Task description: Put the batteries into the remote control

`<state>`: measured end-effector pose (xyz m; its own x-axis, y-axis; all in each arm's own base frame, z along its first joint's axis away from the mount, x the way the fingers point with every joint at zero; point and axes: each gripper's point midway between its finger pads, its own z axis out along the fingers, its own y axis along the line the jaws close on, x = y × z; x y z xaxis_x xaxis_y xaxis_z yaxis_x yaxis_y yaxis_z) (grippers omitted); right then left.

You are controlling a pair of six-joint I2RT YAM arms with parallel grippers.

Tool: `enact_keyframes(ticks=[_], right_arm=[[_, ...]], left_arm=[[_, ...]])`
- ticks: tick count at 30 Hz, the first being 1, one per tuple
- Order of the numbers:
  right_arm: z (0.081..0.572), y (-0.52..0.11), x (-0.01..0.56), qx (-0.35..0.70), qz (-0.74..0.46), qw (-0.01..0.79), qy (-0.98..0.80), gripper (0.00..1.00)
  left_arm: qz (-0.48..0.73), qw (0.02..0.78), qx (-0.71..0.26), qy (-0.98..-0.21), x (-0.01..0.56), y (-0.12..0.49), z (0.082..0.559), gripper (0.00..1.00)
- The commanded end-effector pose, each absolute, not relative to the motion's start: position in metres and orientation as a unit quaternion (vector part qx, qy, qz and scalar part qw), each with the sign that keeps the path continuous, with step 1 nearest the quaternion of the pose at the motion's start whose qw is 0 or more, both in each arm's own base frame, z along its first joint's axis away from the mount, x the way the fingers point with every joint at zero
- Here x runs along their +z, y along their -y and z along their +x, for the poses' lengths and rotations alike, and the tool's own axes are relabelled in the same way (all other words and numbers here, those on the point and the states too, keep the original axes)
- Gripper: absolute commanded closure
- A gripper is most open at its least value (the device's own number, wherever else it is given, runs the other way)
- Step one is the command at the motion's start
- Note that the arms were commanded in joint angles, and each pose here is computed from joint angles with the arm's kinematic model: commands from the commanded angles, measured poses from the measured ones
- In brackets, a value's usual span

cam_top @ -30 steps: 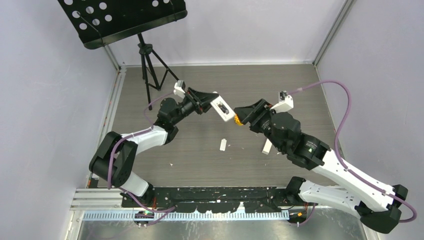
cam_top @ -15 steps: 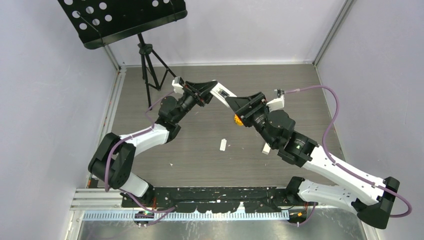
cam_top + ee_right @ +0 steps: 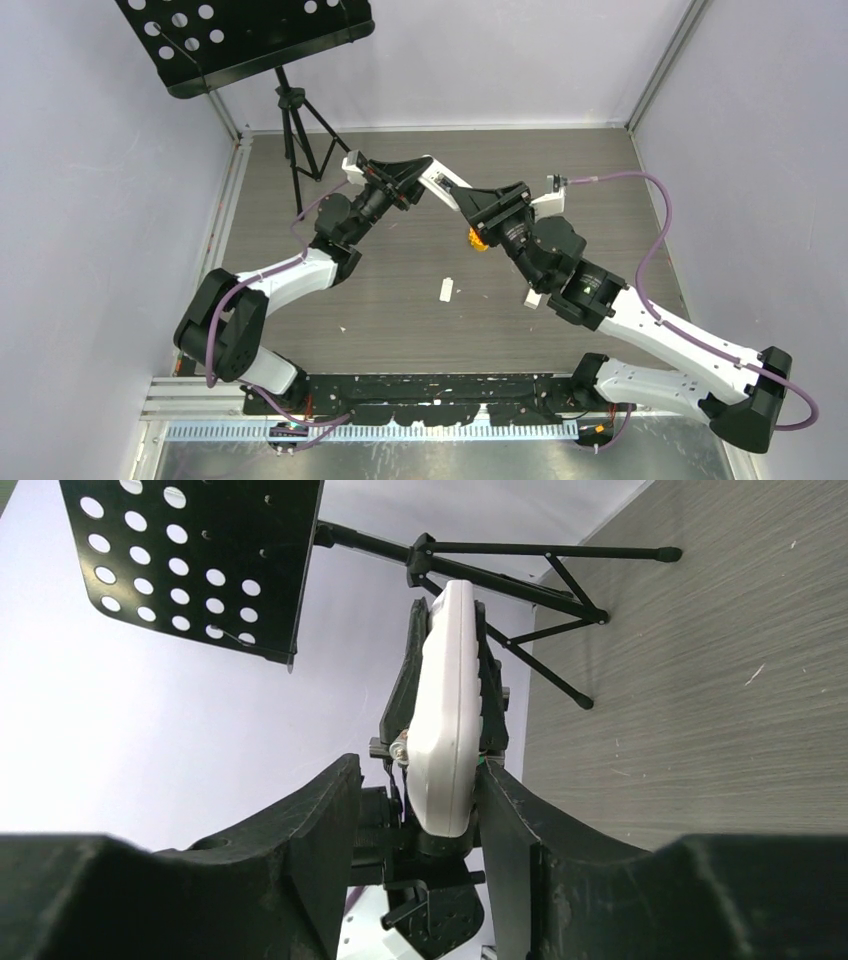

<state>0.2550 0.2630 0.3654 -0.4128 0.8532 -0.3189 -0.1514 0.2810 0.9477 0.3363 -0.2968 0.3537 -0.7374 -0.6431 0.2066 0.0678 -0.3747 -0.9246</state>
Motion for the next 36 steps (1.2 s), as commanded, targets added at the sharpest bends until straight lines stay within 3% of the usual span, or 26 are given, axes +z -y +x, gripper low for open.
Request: enact_keyframes(ticks=[1, 17, 36], right_arm=[[0.267, -0.257, 0.38, 0.546, 0.301, 0.479, -0.618, 0.51], [0.282, -0.253, 0.331, 0.479, 0.317, 0.454, -0.681, 0.72], [0.262, -0.222, 0.198, 0.259, 0.205, 0.416, -0.848, 0.72]], left_arm=[[-0.249, 0.238, -0.815, -0.465, 0.391, 0.292, 0.324, 1.0], [-0.207, 0.243, -0.826, -0.464, 0.405, 0.302, 0.316, 1.0], [-0.07, 0.317, -0.81, -0.489, 0.422, 0.314, 0.288, 1.0]])
